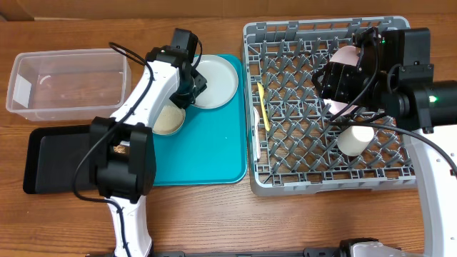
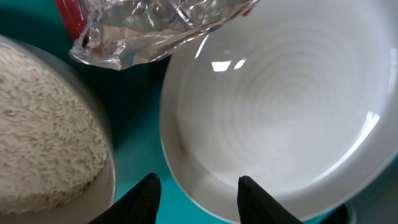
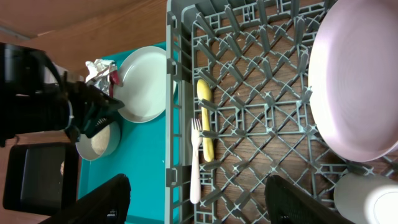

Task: Sort waste into correct bins and load items into the dishwasher rack
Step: 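Reach the left gripper to the grey plate and grasp its rim, then lift the grey plate and pass it to the right gripper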

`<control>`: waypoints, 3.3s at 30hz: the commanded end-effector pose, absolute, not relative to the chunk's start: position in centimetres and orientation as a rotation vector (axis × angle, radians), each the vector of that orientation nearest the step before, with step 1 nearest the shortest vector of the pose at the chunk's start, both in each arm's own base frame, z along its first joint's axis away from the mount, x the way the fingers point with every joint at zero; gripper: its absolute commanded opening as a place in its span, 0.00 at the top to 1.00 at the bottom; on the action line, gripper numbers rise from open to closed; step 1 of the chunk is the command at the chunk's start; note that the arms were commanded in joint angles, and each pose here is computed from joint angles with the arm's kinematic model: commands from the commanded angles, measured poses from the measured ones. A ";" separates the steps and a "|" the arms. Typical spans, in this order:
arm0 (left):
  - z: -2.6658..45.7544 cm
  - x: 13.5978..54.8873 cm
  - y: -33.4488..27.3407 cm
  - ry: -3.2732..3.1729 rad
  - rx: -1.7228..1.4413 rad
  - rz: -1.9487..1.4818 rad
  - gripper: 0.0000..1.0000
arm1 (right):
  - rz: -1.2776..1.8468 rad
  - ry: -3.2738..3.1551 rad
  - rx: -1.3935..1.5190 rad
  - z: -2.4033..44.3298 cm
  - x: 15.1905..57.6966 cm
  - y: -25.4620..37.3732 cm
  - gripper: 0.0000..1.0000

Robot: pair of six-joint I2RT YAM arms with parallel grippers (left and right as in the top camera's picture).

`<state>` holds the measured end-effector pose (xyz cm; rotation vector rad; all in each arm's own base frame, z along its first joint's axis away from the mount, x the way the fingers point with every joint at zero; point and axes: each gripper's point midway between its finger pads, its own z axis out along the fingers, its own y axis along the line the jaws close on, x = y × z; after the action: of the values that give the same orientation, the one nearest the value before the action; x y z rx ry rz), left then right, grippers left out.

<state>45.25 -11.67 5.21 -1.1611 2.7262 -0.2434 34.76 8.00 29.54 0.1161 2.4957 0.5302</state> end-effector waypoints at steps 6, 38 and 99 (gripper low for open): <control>3.4 45.3 -11.4 2.703 -1.286 -0.207 0.60 | 0.539 2.499 0.109 29.7 34.5 8.2 0.28; 3.2 44.9 -10.5 2.635 -1.337 -0.073 0.52 | 0.539 2.501 0.110 29.7 34.5 8.2 0.30; 32.2 38.3 -7.9 2.441 -0.220 -0.177 0.96 | 1.023 2.367 -0.119 33.4 33.3 14.1 0.33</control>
<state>39.78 -6.80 27.23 -0.5394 2.5158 -0.0878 34.23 12.08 31.86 -0.0251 2.4175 0.8538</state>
